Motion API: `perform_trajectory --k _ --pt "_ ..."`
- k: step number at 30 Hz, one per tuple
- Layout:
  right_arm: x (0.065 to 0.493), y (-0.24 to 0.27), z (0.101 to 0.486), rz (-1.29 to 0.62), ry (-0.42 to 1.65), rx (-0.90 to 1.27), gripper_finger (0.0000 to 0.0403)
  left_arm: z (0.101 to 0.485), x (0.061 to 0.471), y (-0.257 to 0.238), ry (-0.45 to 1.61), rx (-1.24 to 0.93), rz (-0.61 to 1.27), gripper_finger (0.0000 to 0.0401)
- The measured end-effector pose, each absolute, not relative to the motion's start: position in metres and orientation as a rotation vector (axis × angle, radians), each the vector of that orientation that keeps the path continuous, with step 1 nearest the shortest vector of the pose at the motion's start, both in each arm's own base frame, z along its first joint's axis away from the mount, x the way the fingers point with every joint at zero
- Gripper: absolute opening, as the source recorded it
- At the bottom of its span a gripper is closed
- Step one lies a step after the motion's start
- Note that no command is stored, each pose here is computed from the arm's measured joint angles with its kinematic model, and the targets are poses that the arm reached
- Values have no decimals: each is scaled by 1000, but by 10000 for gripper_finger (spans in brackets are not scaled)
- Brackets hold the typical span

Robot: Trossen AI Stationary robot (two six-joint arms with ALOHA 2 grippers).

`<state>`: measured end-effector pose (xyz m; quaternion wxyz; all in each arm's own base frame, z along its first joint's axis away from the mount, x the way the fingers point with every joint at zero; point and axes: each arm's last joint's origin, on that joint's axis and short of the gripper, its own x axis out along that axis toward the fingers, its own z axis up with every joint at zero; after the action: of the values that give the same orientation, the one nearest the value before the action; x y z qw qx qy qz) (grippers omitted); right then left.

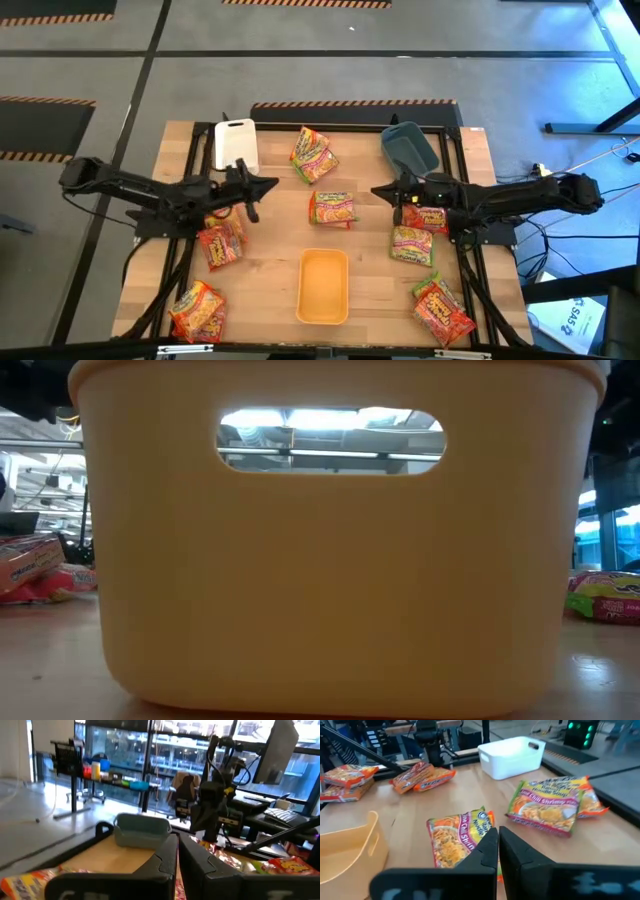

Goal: Sort Maruchan noodles
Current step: Put the middle left green noodle pack into the white bin

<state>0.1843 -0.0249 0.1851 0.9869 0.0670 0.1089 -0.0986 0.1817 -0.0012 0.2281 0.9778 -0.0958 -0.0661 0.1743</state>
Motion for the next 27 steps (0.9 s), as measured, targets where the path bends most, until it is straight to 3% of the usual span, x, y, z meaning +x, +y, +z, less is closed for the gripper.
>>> perform_trajectory --k 8,20,27 --pt "188 -25 180 -210 245 215 23 213 212 -4 -63 -250 344 11" --pt "204 -27 154 -233 378 357 246 192 251 -7 78 -224 344 11" --pt "233 -30 148 -217 461 477 312 167 260 -8 171 -205 352 11"
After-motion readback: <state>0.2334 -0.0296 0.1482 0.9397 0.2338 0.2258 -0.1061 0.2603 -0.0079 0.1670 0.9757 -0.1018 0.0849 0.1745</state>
